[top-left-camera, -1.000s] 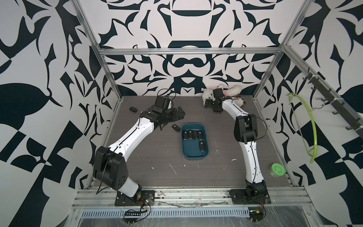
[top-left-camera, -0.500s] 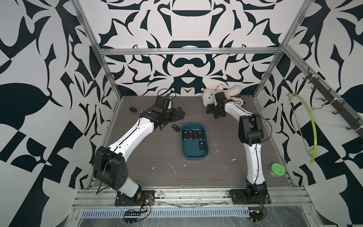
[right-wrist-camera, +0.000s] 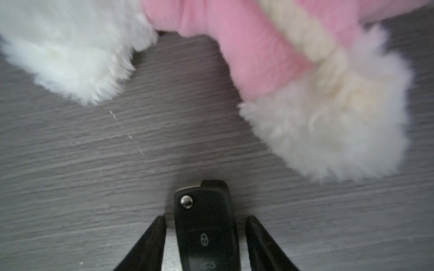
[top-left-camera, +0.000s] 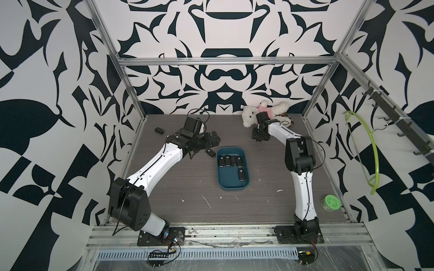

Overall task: Place the car key into the storage box
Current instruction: Pick up the car key from the center of the board.

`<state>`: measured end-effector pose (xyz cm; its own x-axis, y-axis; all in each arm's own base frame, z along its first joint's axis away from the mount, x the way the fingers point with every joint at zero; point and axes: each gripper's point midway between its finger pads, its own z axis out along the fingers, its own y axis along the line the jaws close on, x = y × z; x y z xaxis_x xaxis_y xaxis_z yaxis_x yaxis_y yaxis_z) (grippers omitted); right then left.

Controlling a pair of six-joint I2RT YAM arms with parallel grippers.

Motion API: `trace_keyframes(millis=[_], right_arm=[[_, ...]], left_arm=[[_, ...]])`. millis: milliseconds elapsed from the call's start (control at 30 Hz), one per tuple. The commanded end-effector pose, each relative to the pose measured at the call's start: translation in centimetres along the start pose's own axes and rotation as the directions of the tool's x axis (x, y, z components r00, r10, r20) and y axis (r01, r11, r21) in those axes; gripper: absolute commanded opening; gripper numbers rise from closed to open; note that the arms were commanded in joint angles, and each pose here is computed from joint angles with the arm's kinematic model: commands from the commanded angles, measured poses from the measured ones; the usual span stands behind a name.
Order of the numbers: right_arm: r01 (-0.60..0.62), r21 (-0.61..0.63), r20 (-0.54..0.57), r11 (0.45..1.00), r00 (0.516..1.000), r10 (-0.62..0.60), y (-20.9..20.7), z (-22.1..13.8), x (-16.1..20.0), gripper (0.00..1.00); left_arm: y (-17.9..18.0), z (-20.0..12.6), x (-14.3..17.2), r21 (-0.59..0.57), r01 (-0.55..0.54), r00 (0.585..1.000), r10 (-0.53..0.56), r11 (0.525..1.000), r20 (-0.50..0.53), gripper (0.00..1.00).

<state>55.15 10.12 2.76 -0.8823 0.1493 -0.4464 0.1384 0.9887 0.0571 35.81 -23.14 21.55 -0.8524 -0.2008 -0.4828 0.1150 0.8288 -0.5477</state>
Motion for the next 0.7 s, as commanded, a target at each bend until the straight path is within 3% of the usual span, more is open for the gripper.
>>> trace_keyframes(millis=[0,133,200,467,667], right_arm=[[0.043,0.059,-0.002,0.997,0.999,-0.043,-0.1,-0.3,-0.1,0.48],[0.066,0.095,0.003,0.993,0.998,-0.067,-0.2,-0.4,-0.3,0.36],[0.069,0.092,0.005,0.993,0.998,-0.07,-0.1,-0.4,-0.3,0.25],[0.045,0.054,0.055,0.998,0.997,-0.048,1.0,-3.7,-1.2,0.25],[-0.005,-0.04,0.074,0.999,0.997,0.008,2.9,-7.6,-0.3,0.25]], left_arm=[[0.2,-1.3,0.5,0.0,0.003,1.0,-0.003,1.0,0.003,0.99],[0.3,-1.6,0.7,-0.002,0.007,1.0,-0.007,1.0,0.006,0.99],[0.3,-1.7,0.8,-0.001,0.008,1.0,-0.008,1.0,0.009,0.99],[0.7,-1.9,1.3,-0.003,0.017,1.0,-0.017,1.0,0.006,0.99],[0.5,-1.9,1.4,0.009,0.011,1.0,-0.011,1.0,-0.001,0.99]])
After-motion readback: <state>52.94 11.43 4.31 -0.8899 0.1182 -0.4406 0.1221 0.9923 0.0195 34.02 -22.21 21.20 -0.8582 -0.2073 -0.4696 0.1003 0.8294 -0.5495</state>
